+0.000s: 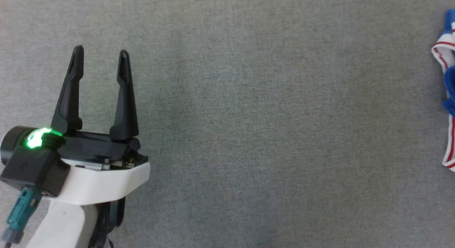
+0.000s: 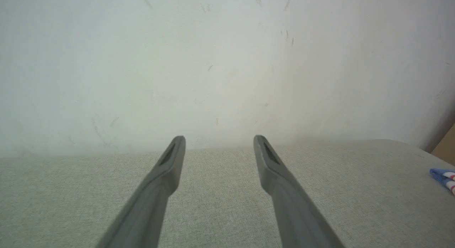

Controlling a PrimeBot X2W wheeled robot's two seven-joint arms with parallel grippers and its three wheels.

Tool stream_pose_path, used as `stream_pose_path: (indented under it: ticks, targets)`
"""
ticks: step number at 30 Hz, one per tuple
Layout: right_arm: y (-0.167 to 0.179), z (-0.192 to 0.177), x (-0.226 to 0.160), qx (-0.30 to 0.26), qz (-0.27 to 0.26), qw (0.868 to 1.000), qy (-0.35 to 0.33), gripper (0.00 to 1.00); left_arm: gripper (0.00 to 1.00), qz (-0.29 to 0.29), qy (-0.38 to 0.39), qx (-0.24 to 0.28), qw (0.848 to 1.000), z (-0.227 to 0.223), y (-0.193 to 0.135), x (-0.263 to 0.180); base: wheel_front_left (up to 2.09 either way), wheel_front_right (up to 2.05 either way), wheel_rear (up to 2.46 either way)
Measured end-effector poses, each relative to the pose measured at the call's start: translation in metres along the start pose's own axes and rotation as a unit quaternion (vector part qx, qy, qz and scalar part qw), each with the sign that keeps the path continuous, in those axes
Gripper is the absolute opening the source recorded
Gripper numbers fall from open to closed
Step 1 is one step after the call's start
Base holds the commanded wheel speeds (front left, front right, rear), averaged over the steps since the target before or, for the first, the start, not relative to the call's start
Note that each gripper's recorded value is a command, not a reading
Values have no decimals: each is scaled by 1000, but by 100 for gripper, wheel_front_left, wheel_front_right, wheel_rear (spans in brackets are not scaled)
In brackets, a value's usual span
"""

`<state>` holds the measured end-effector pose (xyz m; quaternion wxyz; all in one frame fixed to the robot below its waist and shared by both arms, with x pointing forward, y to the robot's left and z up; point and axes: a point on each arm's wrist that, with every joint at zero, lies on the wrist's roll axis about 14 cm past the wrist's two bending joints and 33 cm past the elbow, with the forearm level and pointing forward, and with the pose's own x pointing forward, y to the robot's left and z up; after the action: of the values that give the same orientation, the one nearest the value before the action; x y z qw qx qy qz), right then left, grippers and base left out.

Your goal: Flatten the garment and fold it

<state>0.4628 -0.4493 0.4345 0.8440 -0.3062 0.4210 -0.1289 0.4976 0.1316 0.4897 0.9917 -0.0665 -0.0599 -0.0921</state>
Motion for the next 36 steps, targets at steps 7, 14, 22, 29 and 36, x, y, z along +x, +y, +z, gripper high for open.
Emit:
stream_pose_path:
  ticks: [7, 14, 22, 29, 36]
  targets:
    - [9, 26, -21, 71, 19, 993, -92, 100, 100, 14, 20, -4, 1000, 4, 5, -16, 0, 0, 0]
    - [49, 67, -74, 183, 84, 955, -220, 100, 100, 27, 32, -31, 999, 21, 3, -39, 0, 0, 0]
    - [76, 87, -158, 273, 120, 892, -340, 100, 100, 29, 16, -8, 999, 52, -2, -71, 0, 0, 0]
    - [84, 98, -221, 291, 101, 842, -443, 100, 100, 48, 4, -10, 999, 73, -2, -104, 0, 0, 0]
    - [103, 78, -241, 291, 91, 837, -454, 100, 100, 78, -2, -1, 997, 80, 7, -133, 0, 0, 0]
